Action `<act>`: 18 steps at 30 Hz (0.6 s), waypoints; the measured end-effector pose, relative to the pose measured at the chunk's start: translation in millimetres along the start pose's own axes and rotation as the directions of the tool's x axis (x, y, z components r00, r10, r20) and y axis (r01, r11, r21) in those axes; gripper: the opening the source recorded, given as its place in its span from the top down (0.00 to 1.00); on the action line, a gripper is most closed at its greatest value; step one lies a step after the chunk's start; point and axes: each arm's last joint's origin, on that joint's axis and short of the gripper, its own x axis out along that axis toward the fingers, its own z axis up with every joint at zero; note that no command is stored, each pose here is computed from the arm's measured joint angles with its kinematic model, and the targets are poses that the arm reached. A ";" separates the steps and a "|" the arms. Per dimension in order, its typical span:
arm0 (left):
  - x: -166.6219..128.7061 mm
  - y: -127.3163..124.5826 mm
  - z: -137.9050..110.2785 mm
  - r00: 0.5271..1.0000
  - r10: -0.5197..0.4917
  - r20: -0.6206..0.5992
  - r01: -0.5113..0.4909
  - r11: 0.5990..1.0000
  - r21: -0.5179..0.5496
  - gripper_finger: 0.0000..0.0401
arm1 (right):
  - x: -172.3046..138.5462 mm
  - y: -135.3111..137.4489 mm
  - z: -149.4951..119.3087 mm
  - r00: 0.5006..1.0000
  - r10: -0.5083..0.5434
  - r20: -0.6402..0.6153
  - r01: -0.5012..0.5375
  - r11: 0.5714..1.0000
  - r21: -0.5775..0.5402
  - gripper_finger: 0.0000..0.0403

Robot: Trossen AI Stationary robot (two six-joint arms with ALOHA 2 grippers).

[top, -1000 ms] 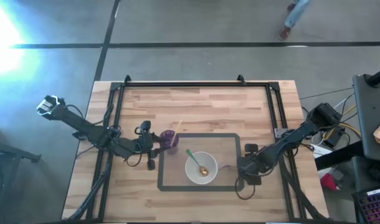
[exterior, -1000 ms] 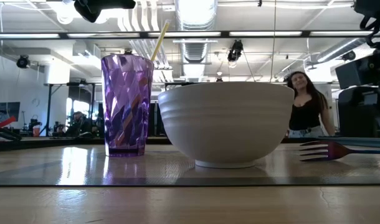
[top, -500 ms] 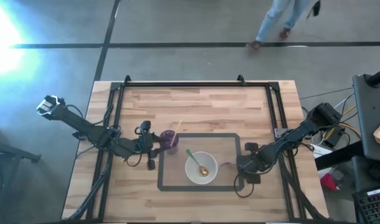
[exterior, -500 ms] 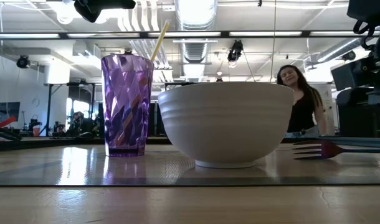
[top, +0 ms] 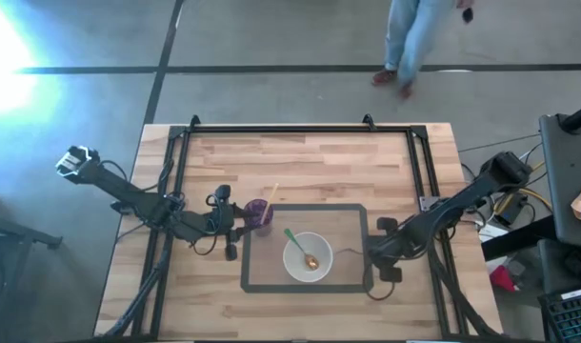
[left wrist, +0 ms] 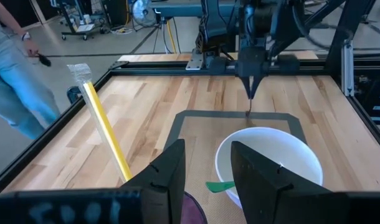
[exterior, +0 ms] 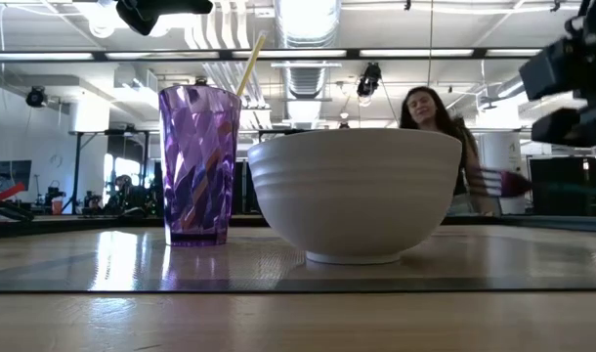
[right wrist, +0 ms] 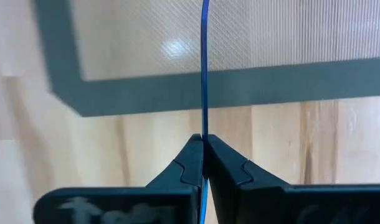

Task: Pick & Place Utensil
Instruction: Put the purple fork into the white bowl on the transparent mat

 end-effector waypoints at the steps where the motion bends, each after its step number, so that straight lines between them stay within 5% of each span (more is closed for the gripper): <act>1: 0.0 0.0 0.0 1.000 0.000 0.000 0.000 1.000 -0.001 0.70 | -4.2 0.5 0.5 1.000 0.015 0.007 -0.015 1.000 0.006 0.97; 18: 0.0 0.0 0.1 1.000 0.000 0.000 0.000 1.000 -0.014 0.70 | -68.6 -10.9 -6.3 0.994 -0.108 0.009 0.107 0.989 0.101 0.97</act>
